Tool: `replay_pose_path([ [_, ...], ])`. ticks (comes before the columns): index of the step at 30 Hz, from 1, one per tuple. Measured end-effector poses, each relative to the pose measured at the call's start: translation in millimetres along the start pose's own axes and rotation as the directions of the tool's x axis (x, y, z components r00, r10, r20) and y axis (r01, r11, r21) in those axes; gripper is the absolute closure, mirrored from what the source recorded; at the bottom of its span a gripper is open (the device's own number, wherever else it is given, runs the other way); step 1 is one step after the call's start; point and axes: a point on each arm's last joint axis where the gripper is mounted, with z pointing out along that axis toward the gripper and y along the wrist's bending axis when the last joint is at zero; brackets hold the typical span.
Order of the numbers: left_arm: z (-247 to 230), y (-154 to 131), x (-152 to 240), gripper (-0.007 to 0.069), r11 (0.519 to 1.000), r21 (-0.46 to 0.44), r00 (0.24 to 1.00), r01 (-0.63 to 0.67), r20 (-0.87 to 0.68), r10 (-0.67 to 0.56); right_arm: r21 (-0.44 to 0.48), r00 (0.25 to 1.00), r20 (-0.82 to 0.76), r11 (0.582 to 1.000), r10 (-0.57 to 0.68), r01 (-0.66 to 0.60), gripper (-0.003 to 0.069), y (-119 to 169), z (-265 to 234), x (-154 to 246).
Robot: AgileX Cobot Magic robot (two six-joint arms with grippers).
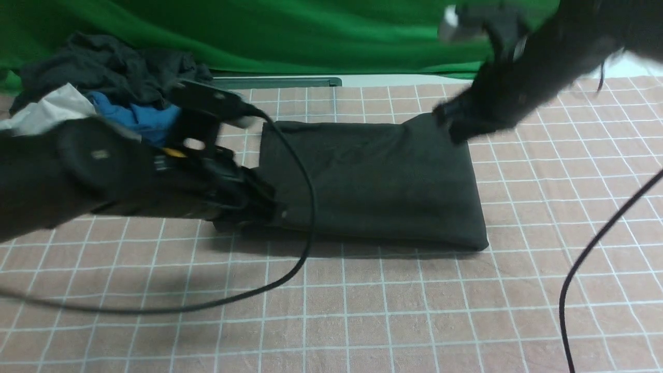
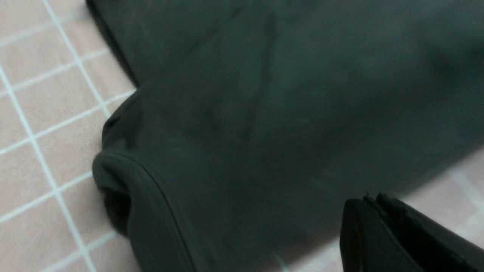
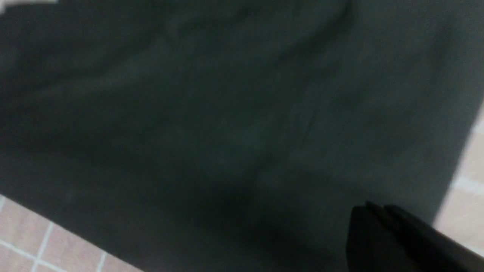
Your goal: Fold a long-sleeved shirt over a pink coffee tablecloth.
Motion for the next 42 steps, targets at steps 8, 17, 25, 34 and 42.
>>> replay_pose_path([
  [8, 58.9, 13.6, 15.2, 0.0608, 0.997, -0.022, 0.983, -0.077, -0.169, 0.072, -0.001, 0.990, -0.134, 0.999, 0.047, -0.048, 0.0638, -9.2, 48.6, 36.9],
  [17, 44.7, 17.4, 7.9, 0.0608, 0.986, -0.071, 0.969, -0.152, -0.206, 0.134, 0.004, 0.996, -0.084, 1.000, 0.020, -0.020, 0.0635, -10.0, 42.7, 27.9],
  [25, -96.1, -1.5, -44.9, 0.0608, 0.971, -0.176, 0.962, -0.162, 0.191, 0.195, 0.023, 0.997, 0.077, 1.000, 0.003, -0.005, 0.0628, -14.8, -33.9, -0.1],
  [34, -230.8, -29.5, 23.7, 0.0608, 0.951, -0.289, 0.754, -0.108, 0.599, 0.268, 0.077, 0.971, 0.223, 0.994, -0.088, 0.072, 0.0628, 1.5, -139.5, 14.2],
  [42, -243.1, -39.0, 102.5, 0.0608, 0.960, -0.274, 0.660, -0.057, 0.711, 0.242, 0.077, 0.945, 0.316, 0.995, -0.079, 0.057, 0.0628, 13.0, -194.3, 69.1],
])
